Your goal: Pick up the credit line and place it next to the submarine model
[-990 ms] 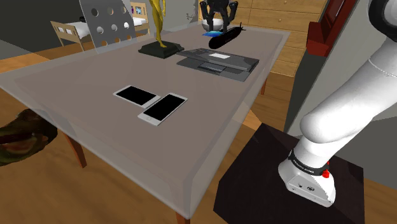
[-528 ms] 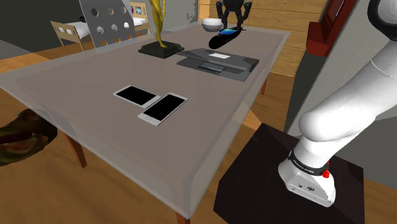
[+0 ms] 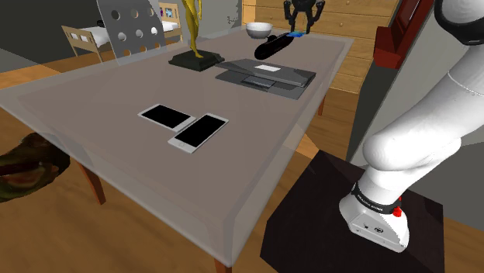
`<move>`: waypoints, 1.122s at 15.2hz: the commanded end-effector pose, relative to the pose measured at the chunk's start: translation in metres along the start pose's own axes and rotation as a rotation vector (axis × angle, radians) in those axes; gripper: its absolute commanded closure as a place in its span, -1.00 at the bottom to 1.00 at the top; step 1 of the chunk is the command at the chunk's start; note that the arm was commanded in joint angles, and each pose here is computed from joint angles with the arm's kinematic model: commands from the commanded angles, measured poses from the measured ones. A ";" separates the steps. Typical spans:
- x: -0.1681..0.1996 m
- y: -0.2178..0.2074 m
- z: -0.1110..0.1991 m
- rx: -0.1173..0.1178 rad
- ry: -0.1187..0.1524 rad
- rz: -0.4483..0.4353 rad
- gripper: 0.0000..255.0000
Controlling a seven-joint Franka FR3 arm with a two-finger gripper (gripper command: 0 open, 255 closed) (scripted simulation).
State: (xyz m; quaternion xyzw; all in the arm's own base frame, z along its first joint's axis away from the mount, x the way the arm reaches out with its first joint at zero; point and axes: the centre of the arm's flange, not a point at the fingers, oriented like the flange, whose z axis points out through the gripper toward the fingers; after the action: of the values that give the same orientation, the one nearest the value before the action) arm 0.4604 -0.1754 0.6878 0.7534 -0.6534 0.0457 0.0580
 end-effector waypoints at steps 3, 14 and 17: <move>0.050 0.014 0.006 0.000 0.000 -0.001 1.00; 0.183 0.052 0.026 0.000 0.000 -0.001 1.00; 0.180 0.052 0.042 0.000 0.000 -0.001 1.00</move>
State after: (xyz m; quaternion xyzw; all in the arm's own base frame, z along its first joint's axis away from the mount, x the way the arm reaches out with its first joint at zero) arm 0.4345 -0.3639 0.6784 0.7536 -0.6531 0.0454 0.0582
